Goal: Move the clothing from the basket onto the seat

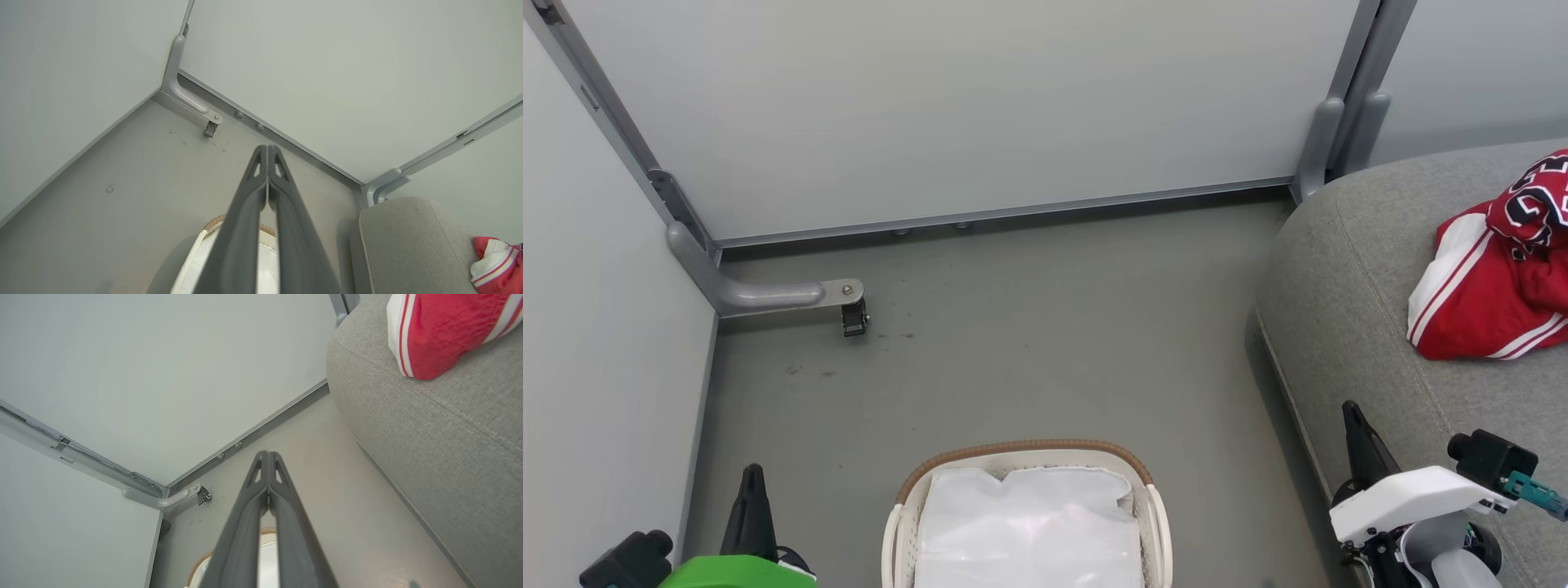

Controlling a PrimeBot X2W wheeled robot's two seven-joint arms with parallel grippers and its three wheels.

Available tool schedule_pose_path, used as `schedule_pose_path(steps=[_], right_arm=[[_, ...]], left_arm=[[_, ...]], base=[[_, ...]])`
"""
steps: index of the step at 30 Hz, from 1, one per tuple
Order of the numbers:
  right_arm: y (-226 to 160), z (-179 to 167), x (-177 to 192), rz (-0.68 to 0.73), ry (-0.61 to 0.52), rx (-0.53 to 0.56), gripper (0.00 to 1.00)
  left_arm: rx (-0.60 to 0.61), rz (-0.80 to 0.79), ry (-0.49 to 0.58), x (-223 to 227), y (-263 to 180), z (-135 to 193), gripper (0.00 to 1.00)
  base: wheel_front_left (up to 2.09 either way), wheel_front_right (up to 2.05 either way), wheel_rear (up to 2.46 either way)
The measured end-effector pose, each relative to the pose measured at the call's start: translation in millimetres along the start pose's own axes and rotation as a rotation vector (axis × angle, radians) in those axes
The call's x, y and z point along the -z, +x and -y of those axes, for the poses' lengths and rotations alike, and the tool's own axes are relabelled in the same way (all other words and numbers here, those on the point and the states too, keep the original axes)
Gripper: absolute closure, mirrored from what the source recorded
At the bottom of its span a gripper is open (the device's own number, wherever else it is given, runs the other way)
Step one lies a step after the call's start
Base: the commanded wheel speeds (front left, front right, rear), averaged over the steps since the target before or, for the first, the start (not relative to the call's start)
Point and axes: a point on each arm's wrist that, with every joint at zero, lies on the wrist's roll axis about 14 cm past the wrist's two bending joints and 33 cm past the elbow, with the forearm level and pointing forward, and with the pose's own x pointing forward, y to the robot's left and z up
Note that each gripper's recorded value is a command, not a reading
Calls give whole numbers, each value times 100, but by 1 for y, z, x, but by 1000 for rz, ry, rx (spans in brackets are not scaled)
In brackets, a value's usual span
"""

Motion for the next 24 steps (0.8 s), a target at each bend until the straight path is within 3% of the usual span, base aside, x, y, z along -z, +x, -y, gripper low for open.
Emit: schedule_pose_path(steps=[24], right_arm=[[3, -2, -12, 12, 309, 1, 100]], left_arm=[[6, 17, -304, -15, 10, 6, 100]], base=[[0, 0, 0]])
